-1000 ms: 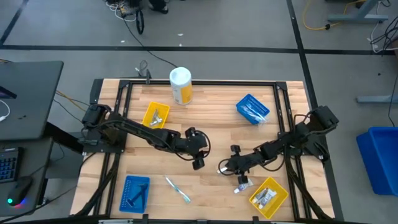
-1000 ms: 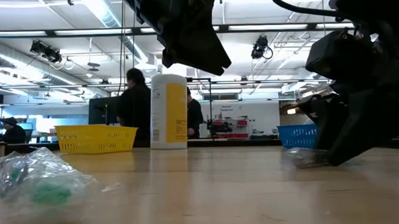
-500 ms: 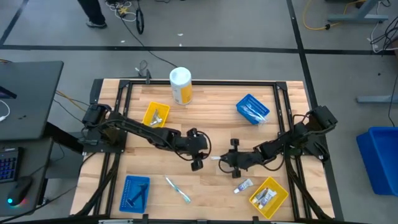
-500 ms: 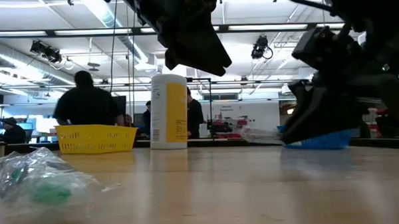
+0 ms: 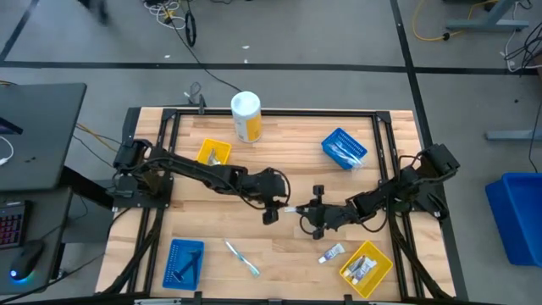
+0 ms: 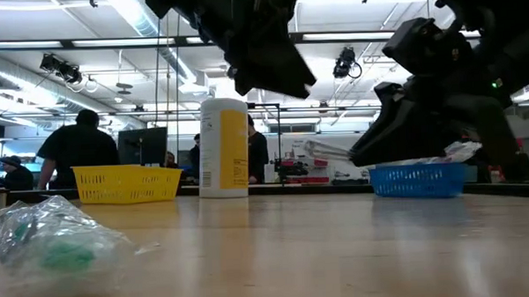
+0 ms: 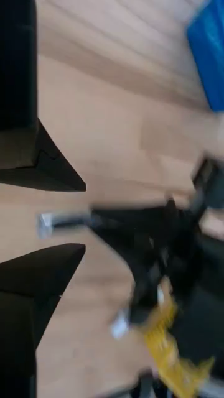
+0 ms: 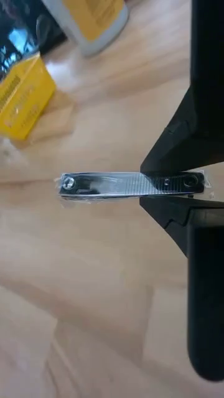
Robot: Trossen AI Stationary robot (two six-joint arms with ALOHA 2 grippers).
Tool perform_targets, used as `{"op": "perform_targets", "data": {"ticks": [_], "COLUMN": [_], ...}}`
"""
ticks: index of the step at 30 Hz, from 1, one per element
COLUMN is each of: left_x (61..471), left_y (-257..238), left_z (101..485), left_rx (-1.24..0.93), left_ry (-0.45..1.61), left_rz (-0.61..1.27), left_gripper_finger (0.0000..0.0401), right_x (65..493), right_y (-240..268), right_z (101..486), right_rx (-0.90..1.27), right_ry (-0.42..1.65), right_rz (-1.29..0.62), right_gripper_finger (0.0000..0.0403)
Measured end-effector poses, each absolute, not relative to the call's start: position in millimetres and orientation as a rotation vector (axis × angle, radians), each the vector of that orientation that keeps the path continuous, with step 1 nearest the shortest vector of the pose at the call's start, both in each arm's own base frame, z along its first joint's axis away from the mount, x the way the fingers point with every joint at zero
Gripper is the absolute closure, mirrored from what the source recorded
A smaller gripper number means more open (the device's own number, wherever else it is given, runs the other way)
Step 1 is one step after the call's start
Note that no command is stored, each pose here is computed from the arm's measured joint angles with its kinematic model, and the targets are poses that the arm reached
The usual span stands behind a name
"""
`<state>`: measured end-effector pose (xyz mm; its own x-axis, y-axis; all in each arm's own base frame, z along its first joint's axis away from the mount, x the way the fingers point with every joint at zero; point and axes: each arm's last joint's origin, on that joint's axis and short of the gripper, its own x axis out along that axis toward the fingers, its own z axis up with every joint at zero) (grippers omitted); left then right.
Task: Pick & Place Travel size toiletries
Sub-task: Put the silver nail cutter into the top yellow bin
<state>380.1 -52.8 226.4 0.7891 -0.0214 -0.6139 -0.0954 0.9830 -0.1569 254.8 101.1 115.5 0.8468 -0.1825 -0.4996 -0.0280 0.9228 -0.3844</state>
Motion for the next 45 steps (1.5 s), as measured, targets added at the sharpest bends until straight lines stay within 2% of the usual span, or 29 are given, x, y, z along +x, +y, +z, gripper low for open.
{"op": "perform_targets", "data": {"ticks": [10, 29, 45], "left_x": [382, 379, 379], "left_y": [-55, -54, -54], "left_z": [229, 226, 225], "left_rx": [-0.150, -0.123, -0.120], "left_ry": [0.632, 0.668, 0.670], "left_rz": [0.014, 0.045, 0.046], "left_gripper_finger": [0.0216, 0.0215, 0.0317], "right_x": [266, 271, 272], "right_y": [92, 92, 93], "right_z": [128, 141, 145], "right_rx": [-0.360, -0.325, -0.303], "right_ry": [0.437, 0.301, 0.261], "right_rz": [-0.146, -0.197, -0.200], "right_gripper_finger": [0.0334, 0.0334, 0.0333]}}
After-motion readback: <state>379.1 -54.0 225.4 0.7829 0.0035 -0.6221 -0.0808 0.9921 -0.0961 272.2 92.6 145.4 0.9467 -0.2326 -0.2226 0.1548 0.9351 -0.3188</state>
